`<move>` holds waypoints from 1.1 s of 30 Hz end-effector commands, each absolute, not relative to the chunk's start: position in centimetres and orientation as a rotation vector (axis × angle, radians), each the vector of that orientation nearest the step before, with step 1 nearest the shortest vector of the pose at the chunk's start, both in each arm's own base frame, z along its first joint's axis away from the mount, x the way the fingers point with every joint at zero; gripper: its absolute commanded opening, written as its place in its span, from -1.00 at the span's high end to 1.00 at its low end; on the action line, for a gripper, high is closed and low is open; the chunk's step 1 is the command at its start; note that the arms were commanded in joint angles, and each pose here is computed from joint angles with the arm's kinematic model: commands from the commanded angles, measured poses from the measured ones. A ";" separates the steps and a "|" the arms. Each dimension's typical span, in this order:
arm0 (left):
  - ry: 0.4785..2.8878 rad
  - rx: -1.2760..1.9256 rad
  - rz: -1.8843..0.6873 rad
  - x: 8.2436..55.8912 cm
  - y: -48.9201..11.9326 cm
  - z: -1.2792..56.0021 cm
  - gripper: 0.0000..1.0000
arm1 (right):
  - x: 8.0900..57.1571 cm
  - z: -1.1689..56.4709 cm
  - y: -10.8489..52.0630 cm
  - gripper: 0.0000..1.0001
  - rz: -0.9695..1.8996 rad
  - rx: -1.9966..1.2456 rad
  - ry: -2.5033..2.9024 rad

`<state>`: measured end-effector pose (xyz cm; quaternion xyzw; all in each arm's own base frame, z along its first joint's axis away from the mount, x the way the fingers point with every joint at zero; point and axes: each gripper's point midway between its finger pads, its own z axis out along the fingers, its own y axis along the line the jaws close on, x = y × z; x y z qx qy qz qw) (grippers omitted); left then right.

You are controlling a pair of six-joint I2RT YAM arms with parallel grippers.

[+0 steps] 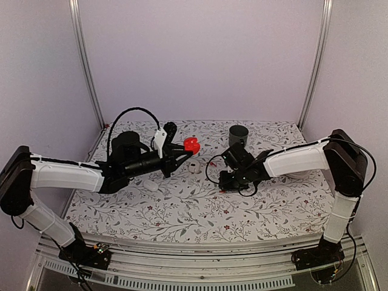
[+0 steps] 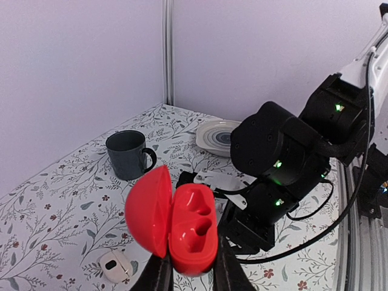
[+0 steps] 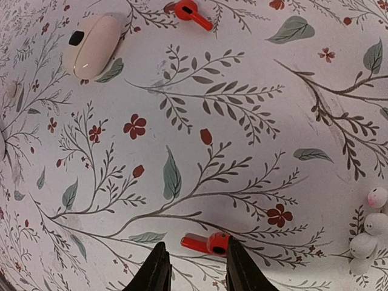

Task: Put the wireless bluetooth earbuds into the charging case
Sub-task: Pick up the right earbud from the center of the board.

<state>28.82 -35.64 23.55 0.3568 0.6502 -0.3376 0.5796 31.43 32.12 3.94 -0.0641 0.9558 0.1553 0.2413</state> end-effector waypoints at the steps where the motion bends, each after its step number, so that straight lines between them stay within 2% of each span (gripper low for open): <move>1: 1.485 0.812 -0.783 29.0 -35.2 25.1 1.00 | 31.2 3.1 31.0 0.33 0.307 -0.157 2.643; 15: 1.493 0.811 -0.787 29.2 -35.4 24.9 1.00 | 31.8 2.7 31.3 0.35 0.297 -0.154 2.633; 26: 1.499 0.817 -0.793 29.2 -35.6 24.7 1.00 | 32.0 2.3 31.6 0.51 0.289 -0.164 2.636; 33: 1.501 0.818 -0.798 29.2 -35.7 24.6 1.00 | 31.9 1.9 31.5 0.54 0.286 -0.161 2.645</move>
